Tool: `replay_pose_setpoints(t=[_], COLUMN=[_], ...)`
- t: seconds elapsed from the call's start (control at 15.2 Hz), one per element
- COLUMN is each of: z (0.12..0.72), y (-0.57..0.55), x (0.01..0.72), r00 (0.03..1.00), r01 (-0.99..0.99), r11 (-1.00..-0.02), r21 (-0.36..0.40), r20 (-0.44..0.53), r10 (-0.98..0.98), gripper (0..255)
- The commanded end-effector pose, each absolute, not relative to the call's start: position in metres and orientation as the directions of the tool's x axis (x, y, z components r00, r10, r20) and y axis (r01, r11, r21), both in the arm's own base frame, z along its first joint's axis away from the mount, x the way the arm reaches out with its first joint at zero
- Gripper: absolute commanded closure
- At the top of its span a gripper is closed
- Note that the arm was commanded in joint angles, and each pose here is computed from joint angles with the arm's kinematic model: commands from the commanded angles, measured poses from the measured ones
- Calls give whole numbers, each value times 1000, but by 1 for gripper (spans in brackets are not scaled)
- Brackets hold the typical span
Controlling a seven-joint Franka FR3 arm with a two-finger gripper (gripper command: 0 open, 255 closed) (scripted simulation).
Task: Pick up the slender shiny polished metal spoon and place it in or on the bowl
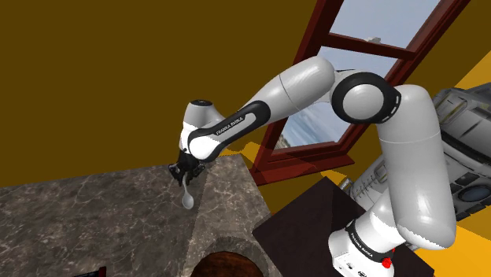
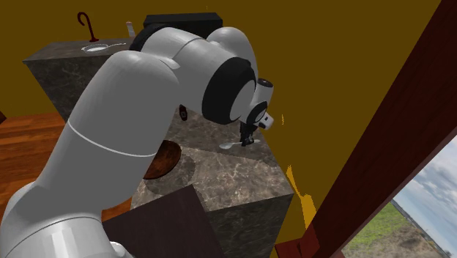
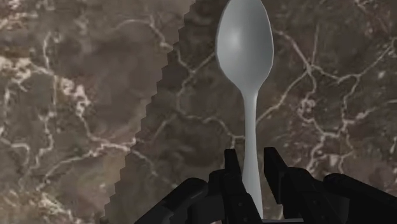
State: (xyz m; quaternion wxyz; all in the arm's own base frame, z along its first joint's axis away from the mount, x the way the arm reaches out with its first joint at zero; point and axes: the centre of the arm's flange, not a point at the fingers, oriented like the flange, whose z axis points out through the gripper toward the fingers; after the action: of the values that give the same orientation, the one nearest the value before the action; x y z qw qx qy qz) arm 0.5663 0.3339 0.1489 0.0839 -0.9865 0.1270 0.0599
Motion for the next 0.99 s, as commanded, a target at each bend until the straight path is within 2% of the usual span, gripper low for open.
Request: replay_pose_setpoints(t=[0.0,0.92], z=[148,211], y=[335,335], x=[565,565], r00=[961,961], r01=[-259,-259], r11=[-954,-954], r21=[-150,-150], r20=[-141,-141], r10=[-238,-238], gripper=[255,255])
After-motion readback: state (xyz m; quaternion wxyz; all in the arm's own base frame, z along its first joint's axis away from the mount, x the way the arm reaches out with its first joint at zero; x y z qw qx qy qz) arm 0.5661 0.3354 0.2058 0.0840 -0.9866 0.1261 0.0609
